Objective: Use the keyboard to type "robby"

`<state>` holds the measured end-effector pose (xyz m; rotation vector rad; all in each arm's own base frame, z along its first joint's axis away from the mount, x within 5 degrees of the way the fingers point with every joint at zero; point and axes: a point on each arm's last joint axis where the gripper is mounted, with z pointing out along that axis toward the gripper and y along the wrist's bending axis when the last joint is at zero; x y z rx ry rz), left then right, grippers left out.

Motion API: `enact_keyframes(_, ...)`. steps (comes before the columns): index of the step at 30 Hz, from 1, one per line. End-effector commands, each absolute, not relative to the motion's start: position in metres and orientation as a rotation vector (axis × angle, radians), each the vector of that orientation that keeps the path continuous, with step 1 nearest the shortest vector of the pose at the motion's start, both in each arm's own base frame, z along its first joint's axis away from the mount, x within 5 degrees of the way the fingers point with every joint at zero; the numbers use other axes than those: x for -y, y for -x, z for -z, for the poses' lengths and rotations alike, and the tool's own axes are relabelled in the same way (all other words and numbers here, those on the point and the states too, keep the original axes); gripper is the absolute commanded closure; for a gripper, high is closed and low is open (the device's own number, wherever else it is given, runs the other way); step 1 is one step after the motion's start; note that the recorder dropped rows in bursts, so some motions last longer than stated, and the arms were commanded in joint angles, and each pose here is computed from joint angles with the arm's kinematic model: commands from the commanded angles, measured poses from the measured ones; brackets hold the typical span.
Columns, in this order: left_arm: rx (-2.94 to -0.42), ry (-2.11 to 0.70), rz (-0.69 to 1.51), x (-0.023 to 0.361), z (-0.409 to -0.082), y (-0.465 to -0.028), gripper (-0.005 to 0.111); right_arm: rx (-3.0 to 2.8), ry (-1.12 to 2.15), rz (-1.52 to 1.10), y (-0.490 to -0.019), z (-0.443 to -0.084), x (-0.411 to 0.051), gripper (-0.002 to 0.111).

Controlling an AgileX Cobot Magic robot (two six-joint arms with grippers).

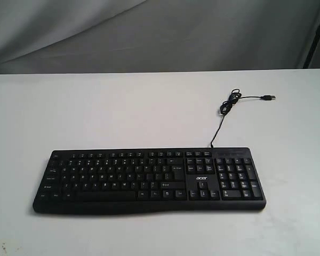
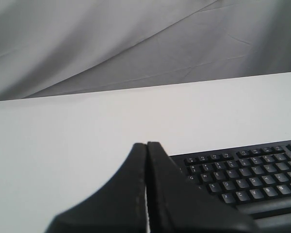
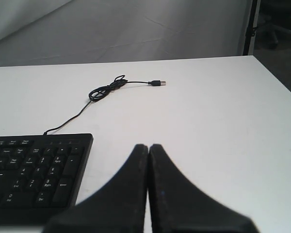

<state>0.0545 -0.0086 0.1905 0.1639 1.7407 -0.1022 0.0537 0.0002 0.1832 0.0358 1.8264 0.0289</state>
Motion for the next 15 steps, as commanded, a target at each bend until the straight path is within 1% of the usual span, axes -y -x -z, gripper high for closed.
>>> enact_keyframes(1,-1.735,-0.169,0.104,0.0088,-0.1897,-0.0544,0.107,-1.825,-0.036,-0.015,-0.0535,-0.1823,0.0005,0.108)
enact_keyframes(15,-1.735,-0.169,0.104,0.0088,-0.1897,-0.0544,0.107,-1.825,-0.04,-0.019,-0.0535,-0.1823,0.0005,0.108)
